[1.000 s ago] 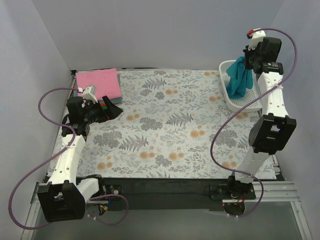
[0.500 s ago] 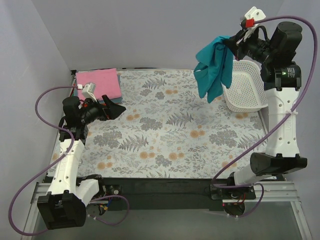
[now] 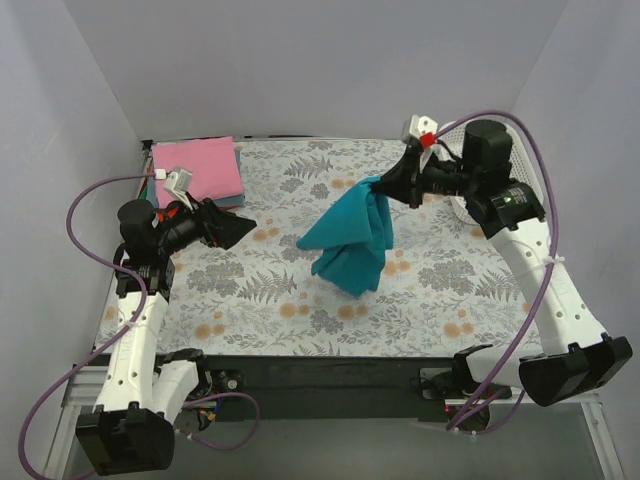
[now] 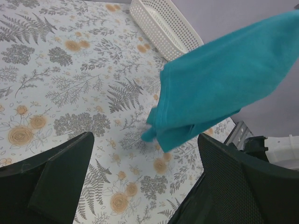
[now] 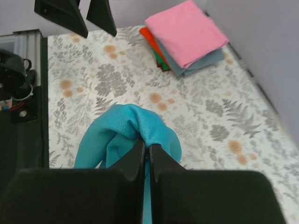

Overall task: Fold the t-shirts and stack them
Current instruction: Move the tshirt to the center of the board, then flatten the tshirt out

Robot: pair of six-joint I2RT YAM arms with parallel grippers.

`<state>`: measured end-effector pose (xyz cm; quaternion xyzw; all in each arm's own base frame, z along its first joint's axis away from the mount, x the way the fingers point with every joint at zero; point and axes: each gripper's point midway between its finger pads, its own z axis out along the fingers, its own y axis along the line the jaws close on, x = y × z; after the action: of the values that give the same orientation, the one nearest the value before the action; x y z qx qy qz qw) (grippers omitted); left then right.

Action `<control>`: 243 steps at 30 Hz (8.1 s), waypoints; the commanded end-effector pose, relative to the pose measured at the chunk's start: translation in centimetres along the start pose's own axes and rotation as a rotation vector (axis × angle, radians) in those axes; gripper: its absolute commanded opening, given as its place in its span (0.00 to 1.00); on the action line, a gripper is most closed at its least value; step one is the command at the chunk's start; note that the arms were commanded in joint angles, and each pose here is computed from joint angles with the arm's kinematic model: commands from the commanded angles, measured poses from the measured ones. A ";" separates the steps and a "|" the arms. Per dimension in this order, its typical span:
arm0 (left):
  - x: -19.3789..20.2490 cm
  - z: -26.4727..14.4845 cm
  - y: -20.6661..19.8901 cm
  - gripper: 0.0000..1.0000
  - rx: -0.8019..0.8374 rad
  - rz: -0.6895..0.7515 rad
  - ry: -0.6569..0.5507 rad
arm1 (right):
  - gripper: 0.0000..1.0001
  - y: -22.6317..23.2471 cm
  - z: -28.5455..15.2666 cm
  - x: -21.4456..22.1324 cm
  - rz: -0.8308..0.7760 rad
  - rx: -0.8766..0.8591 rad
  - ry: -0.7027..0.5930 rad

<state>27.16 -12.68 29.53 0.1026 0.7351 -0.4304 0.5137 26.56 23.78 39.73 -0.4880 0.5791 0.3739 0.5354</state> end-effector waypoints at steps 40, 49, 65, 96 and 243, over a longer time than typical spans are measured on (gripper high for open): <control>24.0 9.0 -3.2 0.71 -0.110 -0.335 0.770 | 0.70 3.5 4.2 26.4 0.060 -0.133 0.598; 26.6 10.8 -3.3 0.54 -0.099 -0.339 0.820 | 0.71 2.7 7.7 26.8 -0.024 -0.208 0.618; 27.3 9.9 -4.5 0.00 -0.029 -0.375 0.823 | 0.72 6.3 12.5 28.0 -0.021 -0.550 0.467; 14.6 6.1 1.2 0.00 -0.291 -0.159 0.484 | 0.01 -9.4 4.3 13.4 -0.029 0.065 0.277; 14.3 22.6 22.1 0.58 -0.497 -0.075 0.593 | 0.53 -5.6 1.2 37.1 0.264 0.161 0.984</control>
<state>48.65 -19.71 3.70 0.0601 0.9333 -0.2106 0.2845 33.06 17.12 3.21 -0.4898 0.8460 0.1293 0.1664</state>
